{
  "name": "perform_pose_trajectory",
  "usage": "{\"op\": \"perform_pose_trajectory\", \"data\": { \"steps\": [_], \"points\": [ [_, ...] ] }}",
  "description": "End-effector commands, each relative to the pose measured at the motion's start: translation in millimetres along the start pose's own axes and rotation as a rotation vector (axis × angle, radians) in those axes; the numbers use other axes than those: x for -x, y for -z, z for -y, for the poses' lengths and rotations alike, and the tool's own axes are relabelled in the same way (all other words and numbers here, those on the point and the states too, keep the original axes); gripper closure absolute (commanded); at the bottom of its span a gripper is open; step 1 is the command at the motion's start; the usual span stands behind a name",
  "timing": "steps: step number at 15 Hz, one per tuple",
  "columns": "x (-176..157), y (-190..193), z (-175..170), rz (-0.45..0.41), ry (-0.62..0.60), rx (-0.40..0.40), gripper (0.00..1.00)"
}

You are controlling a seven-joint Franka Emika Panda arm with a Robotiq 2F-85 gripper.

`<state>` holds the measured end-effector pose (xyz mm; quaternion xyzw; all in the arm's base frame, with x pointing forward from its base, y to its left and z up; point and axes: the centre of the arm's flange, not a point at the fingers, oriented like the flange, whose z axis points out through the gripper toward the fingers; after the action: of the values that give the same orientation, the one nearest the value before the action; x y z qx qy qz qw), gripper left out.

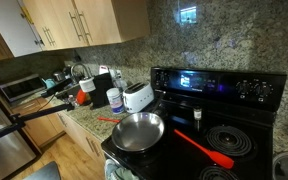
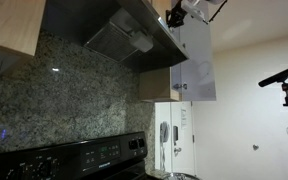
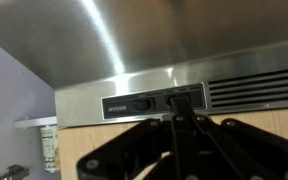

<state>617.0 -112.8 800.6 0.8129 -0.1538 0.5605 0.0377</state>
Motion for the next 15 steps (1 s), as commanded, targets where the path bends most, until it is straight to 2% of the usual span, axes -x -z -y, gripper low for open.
{"op": "perform_pose_trajectory", "data": {
  "steps": [1,4,12,13,15],
  "points": [
    [-5,-2,-18,0.02,-0.004,0.016,1.0],
    [-5,-4,-27,0.019,-0.008,0.034,1.0],
    [-5,-9,-36,0.007,0.008,-0.036,1.0],
    [-5,-9,-36,0.012,0.016,-0.019,1.0],
    [-5,-10,-36,-0.001,0.016,-0.035,1.0]
  ]
}}
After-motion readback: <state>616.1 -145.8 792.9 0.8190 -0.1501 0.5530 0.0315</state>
